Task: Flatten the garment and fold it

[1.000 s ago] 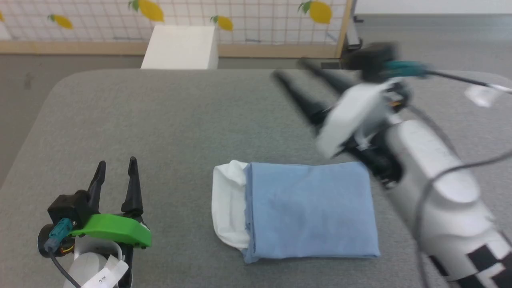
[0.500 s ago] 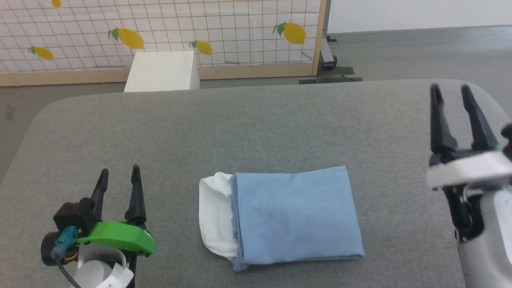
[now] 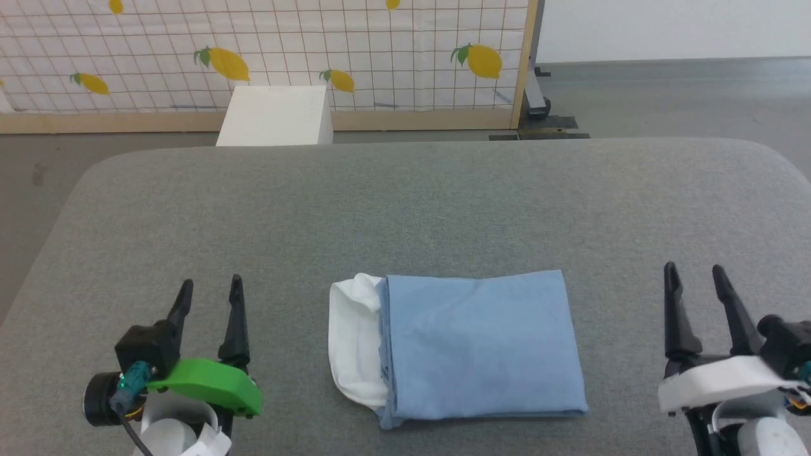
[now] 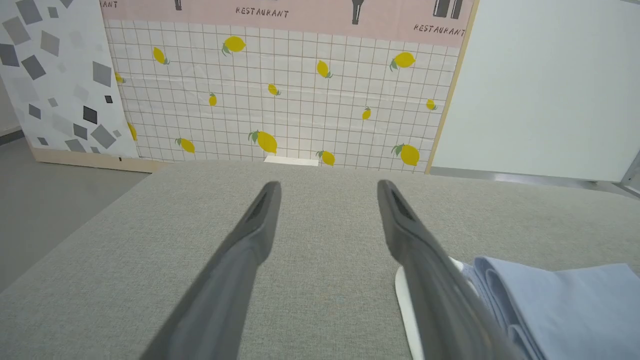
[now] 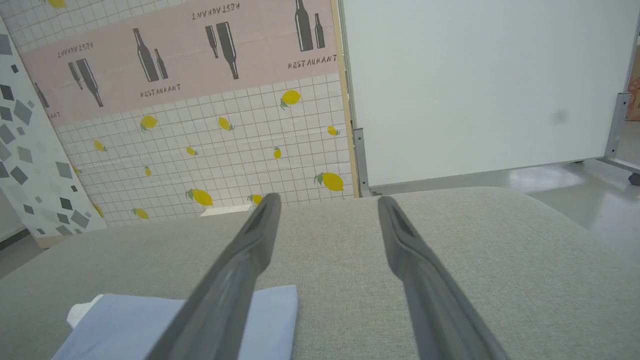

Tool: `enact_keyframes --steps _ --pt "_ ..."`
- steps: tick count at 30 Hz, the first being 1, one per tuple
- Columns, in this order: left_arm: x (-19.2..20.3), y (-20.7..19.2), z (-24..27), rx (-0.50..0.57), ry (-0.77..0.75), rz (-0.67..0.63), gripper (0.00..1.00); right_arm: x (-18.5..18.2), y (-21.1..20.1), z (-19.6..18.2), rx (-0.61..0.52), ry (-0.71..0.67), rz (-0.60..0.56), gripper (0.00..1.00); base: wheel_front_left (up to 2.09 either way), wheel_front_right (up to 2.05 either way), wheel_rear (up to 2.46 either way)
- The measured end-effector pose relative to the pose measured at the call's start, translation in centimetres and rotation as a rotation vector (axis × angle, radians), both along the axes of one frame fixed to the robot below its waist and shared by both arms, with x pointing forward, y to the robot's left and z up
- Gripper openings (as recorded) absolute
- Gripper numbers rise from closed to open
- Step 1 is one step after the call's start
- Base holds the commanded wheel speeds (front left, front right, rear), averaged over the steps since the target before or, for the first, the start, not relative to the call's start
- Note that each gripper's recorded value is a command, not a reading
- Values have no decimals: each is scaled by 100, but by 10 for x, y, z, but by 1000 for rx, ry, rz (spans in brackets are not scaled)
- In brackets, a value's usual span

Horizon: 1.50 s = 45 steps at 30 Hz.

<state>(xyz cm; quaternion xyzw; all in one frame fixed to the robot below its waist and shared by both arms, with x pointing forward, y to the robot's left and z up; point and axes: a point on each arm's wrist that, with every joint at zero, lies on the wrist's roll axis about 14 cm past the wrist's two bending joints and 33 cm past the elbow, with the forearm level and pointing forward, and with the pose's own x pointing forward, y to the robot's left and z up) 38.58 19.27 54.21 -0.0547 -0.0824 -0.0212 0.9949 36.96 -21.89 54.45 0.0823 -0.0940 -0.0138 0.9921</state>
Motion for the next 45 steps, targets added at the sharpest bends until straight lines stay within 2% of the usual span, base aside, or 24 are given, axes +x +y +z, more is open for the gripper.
enact_keyframes --steps 14,45 --pt "-10 -7 -31 25 101 -19 100 -6 20 -26 -53 93 54 100 0 0 0" --pt "-8 -6 -36 40 119 -10 100 -6 20 -39 -44 150 44 100 0 0 0"
